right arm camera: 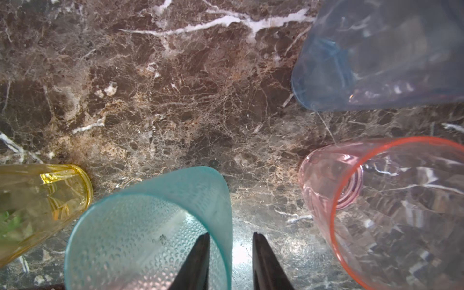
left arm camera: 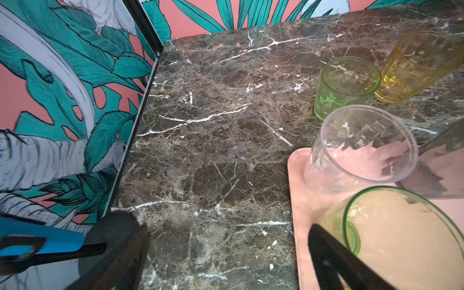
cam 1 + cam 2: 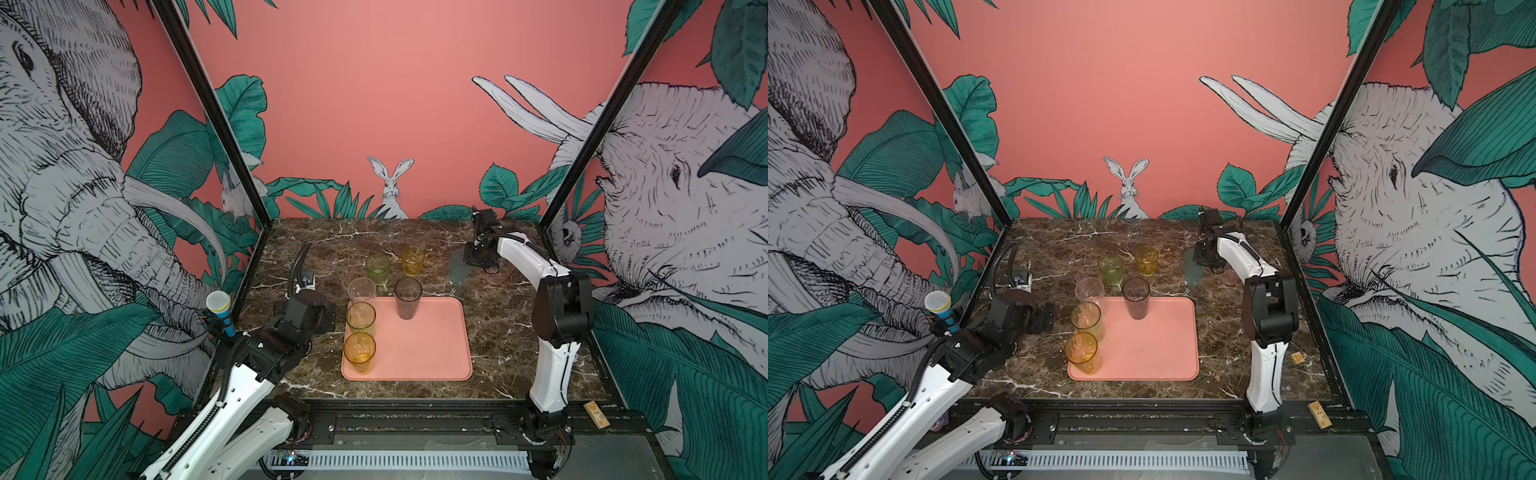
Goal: Place the glasses into the tray
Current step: 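Lower the right gripper and grasp the teal glass while the left arm shifts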
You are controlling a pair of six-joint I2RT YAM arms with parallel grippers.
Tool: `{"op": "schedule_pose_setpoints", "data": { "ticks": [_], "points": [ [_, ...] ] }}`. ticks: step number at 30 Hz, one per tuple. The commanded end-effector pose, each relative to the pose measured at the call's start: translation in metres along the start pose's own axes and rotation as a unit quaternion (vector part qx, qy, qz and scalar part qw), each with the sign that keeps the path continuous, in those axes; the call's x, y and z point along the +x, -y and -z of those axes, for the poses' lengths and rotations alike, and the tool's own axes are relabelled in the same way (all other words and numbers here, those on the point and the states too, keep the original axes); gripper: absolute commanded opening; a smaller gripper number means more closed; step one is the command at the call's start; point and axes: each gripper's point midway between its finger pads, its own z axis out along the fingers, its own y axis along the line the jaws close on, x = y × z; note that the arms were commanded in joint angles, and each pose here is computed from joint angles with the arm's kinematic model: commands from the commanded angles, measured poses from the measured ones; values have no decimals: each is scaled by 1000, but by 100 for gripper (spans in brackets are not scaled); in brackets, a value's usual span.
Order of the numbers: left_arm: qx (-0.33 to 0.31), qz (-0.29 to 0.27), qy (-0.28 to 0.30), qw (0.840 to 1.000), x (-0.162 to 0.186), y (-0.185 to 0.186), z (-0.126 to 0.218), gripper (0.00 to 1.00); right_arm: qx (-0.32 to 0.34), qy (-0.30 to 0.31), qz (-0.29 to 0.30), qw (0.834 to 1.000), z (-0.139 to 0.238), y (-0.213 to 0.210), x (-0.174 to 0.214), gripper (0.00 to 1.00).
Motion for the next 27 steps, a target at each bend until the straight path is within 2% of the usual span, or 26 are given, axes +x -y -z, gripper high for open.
{"op": "schedule_pose_setpoints", "data": {
  "ticks": [1, 4, 8, 11, 15, 23, 27],
  "points": [
    [40, 48, 45, 997, -20, 23, -16, 99, 1, -8, -3, 1000, -8, 2, 4, 25],
    [67, 52, 71, 994, -30, 45, -35, 99, 1, -11, -2, 1000, -10, 2, 5, 21],
    [9, 91, 71, 993, -31, 40, -62, 100, 2, -11, 0, 1000, -11, 3, 6, 12],
    [-24, 90, 72, 993, -32, 41, -82, 100, 1, -11, 1, 1000, -11, 3, 6, 7],
    [-22, 107, 101, 989, -38, 48, -96, 100, 0, -12, 2, 1000, -10, 2, 5, 0],
    [-53, 104, 109, 987, -41, 40, -110, 99, -5, -11, 2, 1000, -7, -1, 2, 0],
    [-44, 98, 106, 989, -46, 41, -110, 99, -6, -7, 3, 1000, -3, -1, -1, 0]
  ]
}}
